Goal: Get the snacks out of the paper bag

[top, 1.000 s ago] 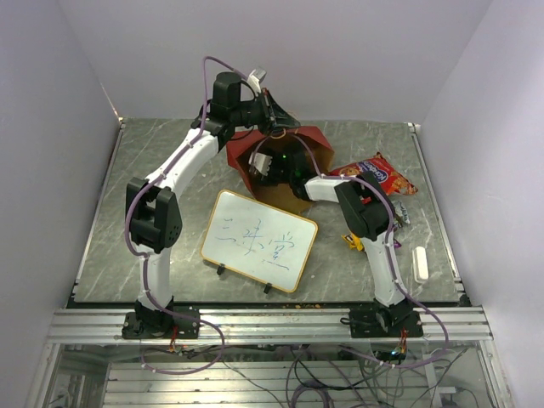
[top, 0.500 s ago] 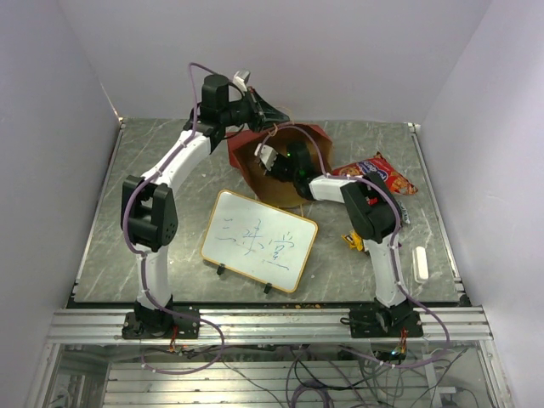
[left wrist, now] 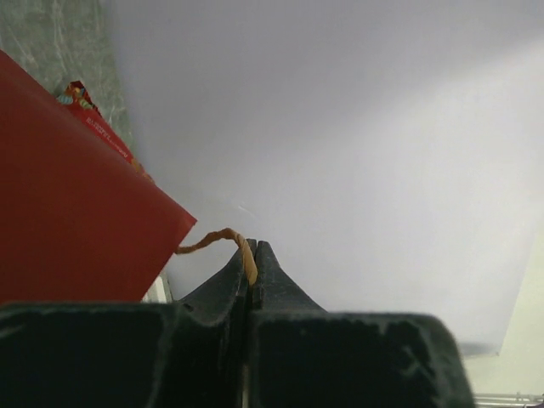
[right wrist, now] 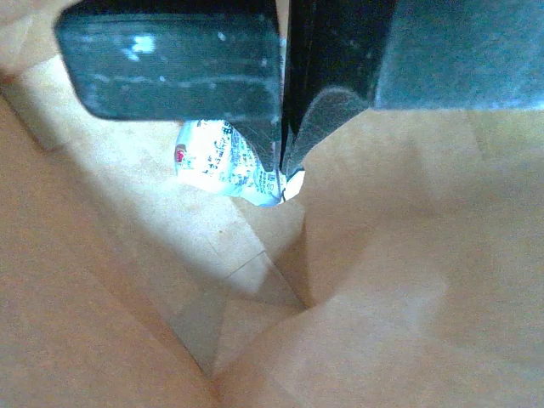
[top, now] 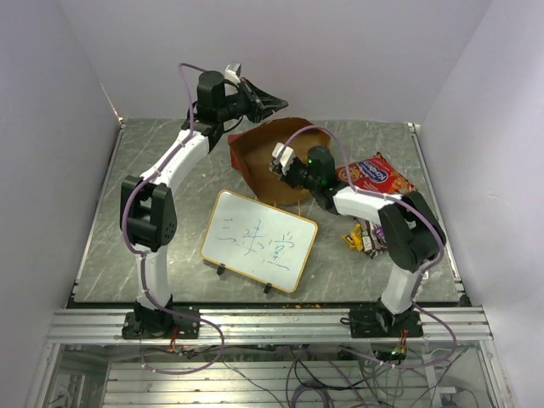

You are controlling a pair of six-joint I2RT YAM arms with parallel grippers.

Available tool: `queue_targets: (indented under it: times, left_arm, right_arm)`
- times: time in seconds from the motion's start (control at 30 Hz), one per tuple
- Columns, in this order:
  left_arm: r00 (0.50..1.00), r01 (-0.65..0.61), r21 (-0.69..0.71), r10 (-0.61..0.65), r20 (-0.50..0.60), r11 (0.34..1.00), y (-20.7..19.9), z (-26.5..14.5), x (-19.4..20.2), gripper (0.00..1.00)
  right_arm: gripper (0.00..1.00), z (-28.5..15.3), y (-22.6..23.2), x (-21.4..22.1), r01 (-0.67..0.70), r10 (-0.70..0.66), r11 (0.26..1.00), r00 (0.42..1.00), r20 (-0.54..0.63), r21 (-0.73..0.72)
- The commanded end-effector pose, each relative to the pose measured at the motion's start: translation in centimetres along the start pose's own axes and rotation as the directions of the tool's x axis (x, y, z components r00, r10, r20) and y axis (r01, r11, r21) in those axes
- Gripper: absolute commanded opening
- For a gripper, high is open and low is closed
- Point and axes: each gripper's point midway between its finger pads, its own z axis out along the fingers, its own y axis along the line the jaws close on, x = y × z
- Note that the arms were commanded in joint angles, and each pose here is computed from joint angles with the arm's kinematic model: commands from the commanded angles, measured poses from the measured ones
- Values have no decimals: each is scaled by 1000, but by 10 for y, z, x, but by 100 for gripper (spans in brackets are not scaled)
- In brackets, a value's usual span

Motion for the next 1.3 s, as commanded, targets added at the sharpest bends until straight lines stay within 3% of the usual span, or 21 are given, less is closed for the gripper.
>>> queue_targets:
  times: [0.0, 0.23, 0.47, 0.73, 1.0, 1.13, 1.27]
  left_arm:
    - [998, -19, 53, 16, 67, 998, -27, 1, -11, 7]
    - [988, -22, 40, 15, 154, 999, -28, 3, -42, 7]
    - [954, 5, 56, -22, 298, 998, -25, -11, -101, 7]
    - [898, 53, -12, -43, 437, 998, 16, -81, -161, 7]
    - [880, 62, -156, 20, 475, 986, 47, -134, -167, 8]
    - [887, 94, -193, 6, 461, 977, 59, -136, -160, 19]
    - [892, 41, -233, 69, 447, 972, 49, -138, -161, 39]
  right_arm:
    - [0, -28, -1, -45, -8, 7, 1000, 994, 108, 15]
    - [0, -76, -37, -100, -100, 67, 977, 982, 177, 187]
    - [0, -109, -79, -150, -133, 69, 938, 977, 203, 319]
    - [0, -152, -90, -188, -113, 14, 918, 967, 255, 379]
    - [0, -186, -89, -194, -114, 12, 901, 971, 240, 419]
    - [0, -196, -87, -191, -112, 20, 896, 977, 214, 429]
    - [0, -206, -83, -183, -121, 40, 891, 981, 189, 438]
